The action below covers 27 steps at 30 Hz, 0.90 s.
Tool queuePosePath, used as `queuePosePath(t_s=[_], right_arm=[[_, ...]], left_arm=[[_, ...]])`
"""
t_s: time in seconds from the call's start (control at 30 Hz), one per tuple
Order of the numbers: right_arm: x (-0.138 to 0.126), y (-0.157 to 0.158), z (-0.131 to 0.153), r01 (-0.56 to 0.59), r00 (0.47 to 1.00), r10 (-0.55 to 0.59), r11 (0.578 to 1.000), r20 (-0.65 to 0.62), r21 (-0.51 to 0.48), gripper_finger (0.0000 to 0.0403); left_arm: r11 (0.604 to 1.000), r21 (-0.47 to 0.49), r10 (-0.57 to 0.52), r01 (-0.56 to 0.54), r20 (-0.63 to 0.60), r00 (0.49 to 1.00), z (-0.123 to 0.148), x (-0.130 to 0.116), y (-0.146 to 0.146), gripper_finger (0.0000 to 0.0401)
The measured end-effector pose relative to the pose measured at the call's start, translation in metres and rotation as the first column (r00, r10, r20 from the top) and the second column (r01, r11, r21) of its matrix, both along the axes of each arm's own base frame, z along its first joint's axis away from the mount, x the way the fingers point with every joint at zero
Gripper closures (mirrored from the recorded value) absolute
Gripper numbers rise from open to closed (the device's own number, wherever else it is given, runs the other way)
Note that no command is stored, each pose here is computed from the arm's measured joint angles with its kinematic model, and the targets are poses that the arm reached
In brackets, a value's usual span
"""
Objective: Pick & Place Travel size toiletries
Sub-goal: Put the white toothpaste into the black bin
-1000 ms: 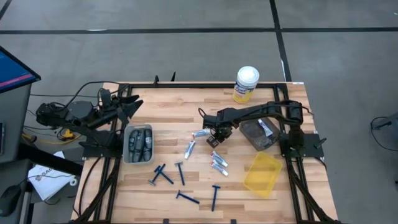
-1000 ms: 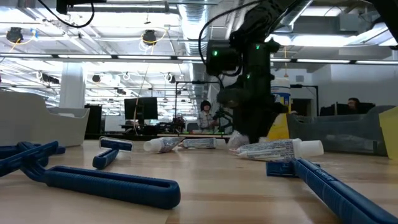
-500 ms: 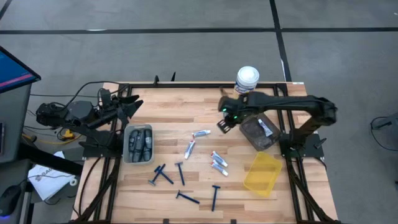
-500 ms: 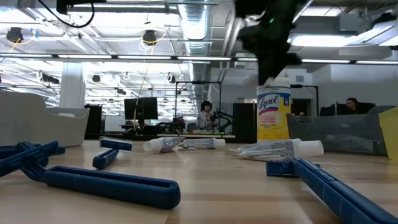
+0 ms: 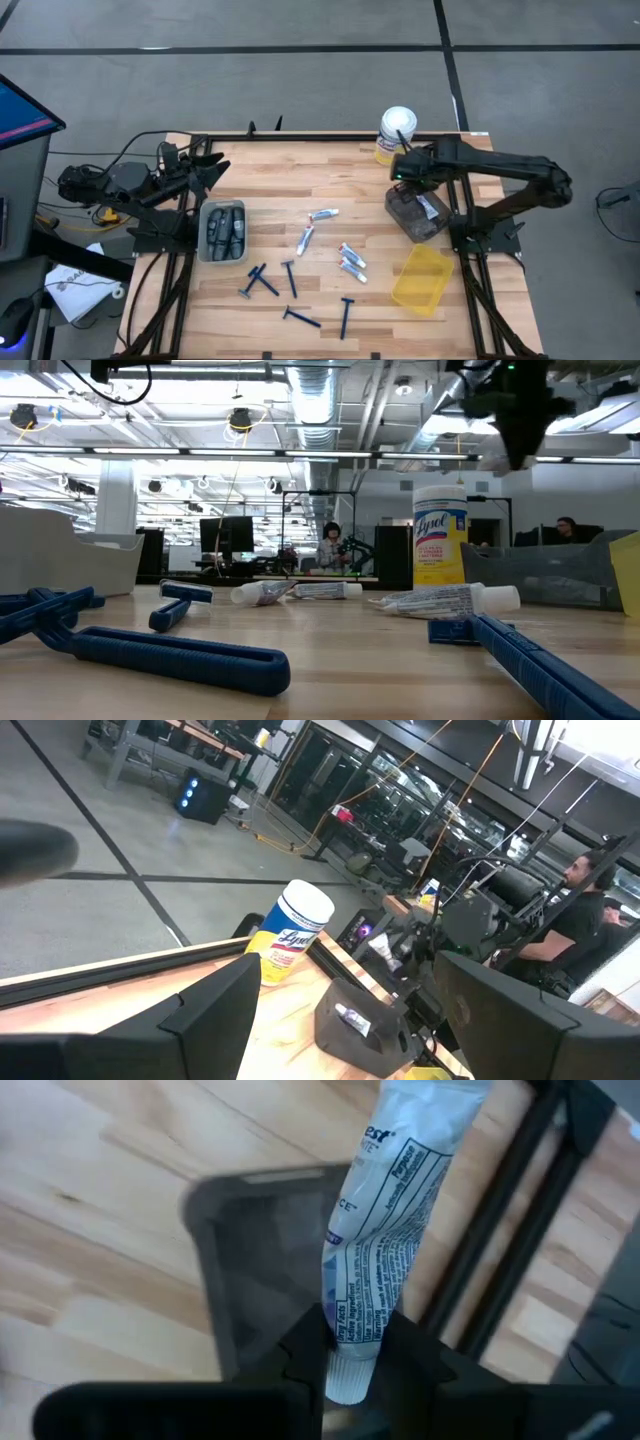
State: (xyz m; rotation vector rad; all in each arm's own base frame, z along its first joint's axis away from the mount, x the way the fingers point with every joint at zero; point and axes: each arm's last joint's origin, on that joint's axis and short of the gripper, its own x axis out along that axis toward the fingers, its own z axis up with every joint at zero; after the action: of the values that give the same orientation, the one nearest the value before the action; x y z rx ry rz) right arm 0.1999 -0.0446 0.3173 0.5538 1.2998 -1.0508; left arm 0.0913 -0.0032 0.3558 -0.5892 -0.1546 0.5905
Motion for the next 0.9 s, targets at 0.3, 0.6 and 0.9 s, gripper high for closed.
queuePosePath(t_s=[0.3, 0.6, 0.9], right_arm=[[-0.032, 0.018, -0.031, 0.084, 0.996, -0.084, 0.996, -0.005, 0.025, 0.0343], [-0.033, 0.028, -0.078, 0.071, 0.997, -0.072, 0.992, 0.001, 0.106, 0.0338], [-0.037, 0.032, -0.112, 0.055, 0.998, -0.054, 0.989, -0.008, 0.140, 0.0335]], left_arm=[[1.000, 0.000, 0.000, 0.000, 0.000, 1.000, 0.000, 0.000, 0.000, 0.0107], [1.000, 0.000, 0.000, 0.000, 0.000, 1.000, 0.000, 0.000, 0.000, 0.0107], [1.000, 0.000, 0.000, 0.000, 0.000, 1.000, 0.000, 0.000, 0.000, 0.0107]])
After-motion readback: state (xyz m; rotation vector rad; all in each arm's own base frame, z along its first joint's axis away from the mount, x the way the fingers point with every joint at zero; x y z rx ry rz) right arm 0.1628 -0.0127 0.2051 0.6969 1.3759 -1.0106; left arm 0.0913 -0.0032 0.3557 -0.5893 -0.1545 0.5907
